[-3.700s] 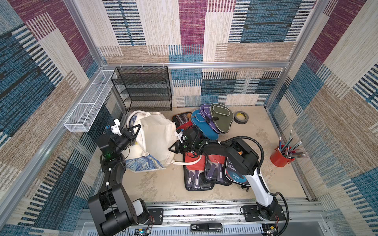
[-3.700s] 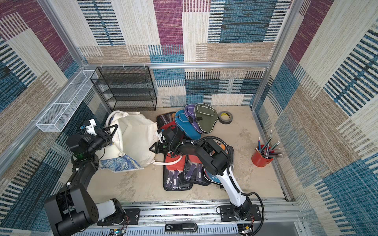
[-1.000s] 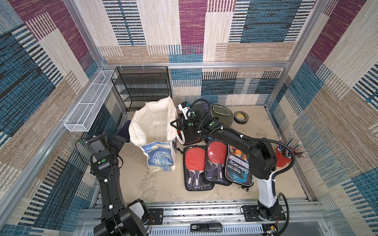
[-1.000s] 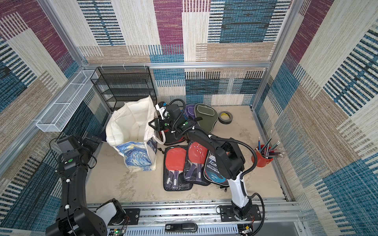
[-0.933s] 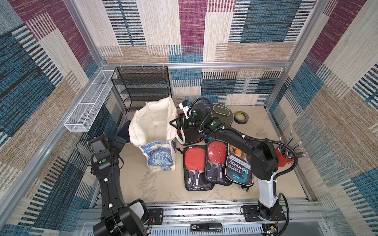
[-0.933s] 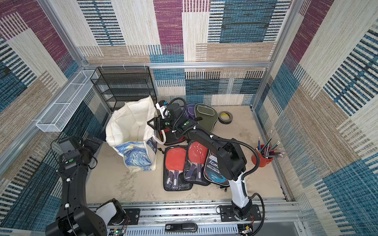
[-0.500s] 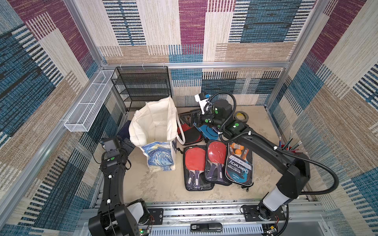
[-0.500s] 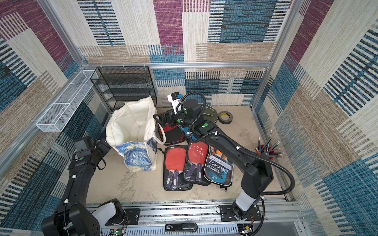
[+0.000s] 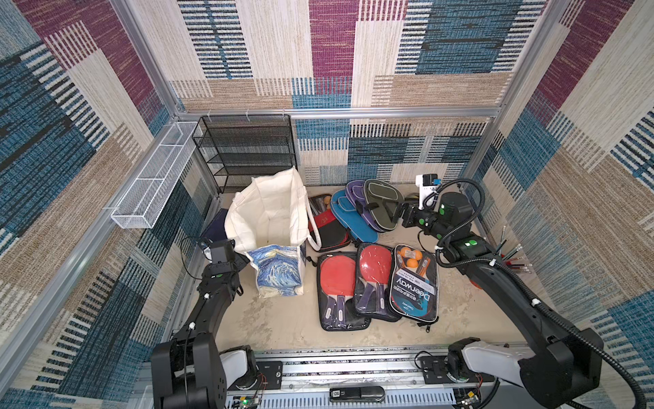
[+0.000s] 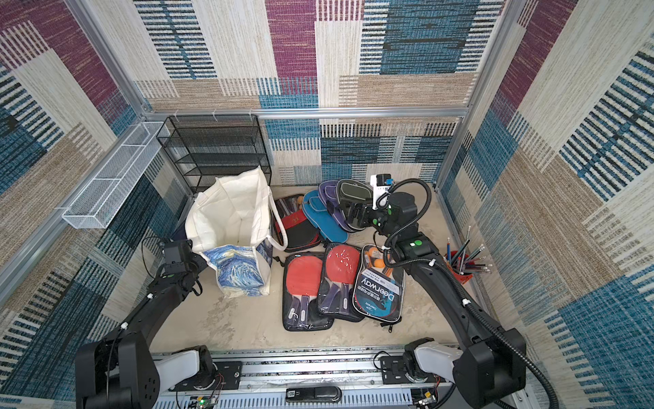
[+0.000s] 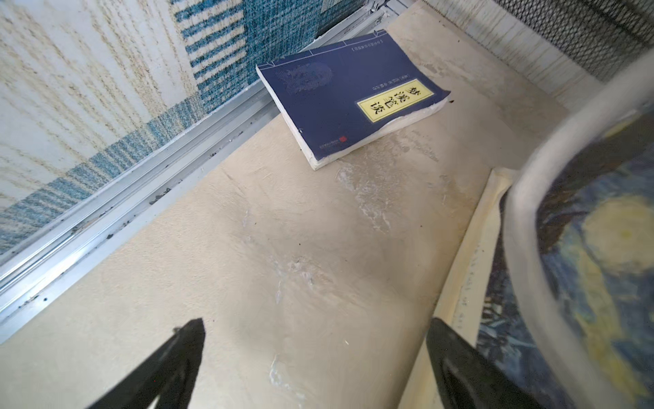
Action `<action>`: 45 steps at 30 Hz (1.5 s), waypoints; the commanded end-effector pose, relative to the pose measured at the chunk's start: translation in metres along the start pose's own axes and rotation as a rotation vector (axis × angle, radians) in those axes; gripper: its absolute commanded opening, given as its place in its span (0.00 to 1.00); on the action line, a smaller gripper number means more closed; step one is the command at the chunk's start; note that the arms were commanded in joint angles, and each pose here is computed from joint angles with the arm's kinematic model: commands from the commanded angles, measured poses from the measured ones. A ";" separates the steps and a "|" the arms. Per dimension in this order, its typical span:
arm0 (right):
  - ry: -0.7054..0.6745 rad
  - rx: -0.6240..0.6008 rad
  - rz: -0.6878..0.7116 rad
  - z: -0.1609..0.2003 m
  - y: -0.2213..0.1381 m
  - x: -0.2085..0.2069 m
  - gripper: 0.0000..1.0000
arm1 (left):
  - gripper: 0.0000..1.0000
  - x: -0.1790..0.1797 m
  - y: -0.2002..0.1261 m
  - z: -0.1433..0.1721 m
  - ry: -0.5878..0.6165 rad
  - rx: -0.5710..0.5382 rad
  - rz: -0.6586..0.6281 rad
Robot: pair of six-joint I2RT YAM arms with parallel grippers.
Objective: Remove the ping pong set from the canvas bag
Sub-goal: Reset both arms
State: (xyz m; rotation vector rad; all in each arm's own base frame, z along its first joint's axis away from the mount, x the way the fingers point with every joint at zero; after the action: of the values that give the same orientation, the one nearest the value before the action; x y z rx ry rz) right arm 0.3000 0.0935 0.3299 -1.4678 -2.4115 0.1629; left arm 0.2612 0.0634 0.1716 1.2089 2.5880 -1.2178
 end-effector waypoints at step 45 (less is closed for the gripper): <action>-0.356 -0.207 0.487 0.165 -0.013 -0.104 0.99 | 0.99 -0.047 0.038 0.046 0.445 -0.176 0.498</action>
State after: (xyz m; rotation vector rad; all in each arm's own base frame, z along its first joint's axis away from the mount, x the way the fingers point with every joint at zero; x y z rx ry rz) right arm 0.2745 0.0056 0.1471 -2.3164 -2.2154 0.3748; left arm 0.3051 0.0202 0.1259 2.0487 2.3851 -0.7464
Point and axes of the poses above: each gripper's point midway between its finger pads, its own y axis out along the fingers, its own x axis along the line the jaws close on, z = x × y, the point moved 10 cm from there along -y, back along the fingers, and after that the axes turned 12 degrees about -y, right-handed, at the moved point
